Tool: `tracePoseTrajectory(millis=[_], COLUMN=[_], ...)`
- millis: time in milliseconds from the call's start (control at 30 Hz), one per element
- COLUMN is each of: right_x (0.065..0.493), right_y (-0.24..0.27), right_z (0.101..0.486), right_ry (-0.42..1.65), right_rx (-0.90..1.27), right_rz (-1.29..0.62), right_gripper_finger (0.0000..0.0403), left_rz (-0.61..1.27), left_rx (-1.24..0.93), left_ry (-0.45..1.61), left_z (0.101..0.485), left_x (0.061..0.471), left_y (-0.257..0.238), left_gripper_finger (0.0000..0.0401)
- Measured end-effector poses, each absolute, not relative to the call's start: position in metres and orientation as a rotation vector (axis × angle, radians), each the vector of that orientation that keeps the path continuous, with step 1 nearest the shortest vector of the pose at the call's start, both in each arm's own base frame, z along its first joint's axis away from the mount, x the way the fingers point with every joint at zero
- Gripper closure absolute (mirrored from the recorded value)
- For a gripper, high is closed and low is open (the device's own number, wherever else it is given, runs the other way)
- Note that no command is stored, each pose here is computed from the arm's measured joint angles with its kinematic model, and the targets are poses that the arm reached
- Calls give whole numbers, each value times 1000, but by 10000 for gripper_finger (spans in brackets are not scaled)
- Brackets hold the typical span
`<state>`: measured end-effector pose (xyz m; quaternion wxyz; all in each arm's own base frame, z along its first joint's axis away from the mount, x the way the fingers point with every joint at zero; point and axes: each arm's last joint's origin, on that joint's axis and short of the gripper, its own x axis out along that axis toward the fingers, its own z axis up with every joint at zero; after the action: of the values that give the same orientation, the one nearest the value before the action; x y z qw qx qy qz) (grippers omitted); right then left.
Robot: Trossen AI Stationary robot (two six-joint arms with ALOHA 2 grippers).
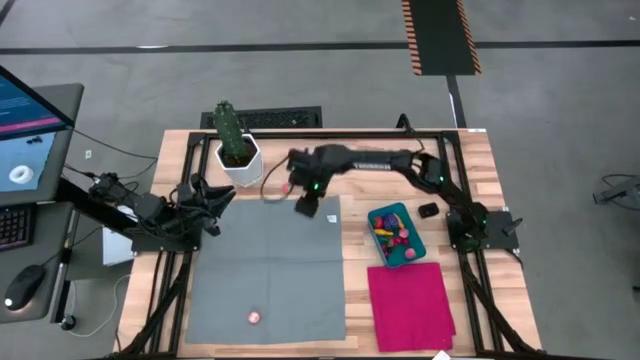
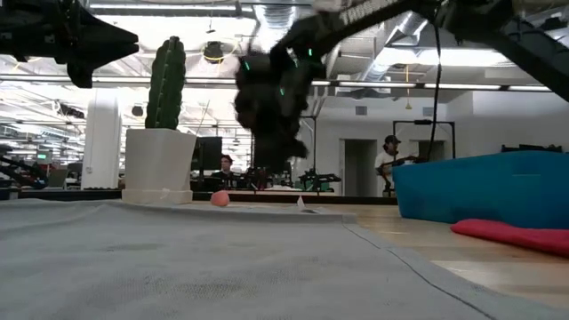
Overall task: Pick and placing Produce into tupperware
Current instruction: Put the pink peach into the blue bin
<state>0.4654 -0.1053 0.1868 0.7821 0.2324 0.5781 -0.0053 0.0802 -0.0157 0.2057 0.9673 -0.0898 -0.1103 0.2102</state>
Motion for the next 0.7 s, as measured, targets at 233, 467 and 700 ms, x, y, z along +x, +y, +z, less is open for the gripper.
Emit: tracePoseTrajectory(millis=[233,467,700], right_x=[469,413,318], right_y=[-44,-33,-18], right_z=[253,350,413], right_ry=[1010,787,473], right_rx=[188,117,59], right_rz=[251,295,301], right_gripper_finger=[233,246,253], left_rz=[363,379,321], left_rx=[-172,-212,-199], left_ry=[-207,-184,-175], left_z=[204,200,199], left_x=[81,82,83], left_y=[-18,-18,-20], left_gripper_finger=[315,315,315])
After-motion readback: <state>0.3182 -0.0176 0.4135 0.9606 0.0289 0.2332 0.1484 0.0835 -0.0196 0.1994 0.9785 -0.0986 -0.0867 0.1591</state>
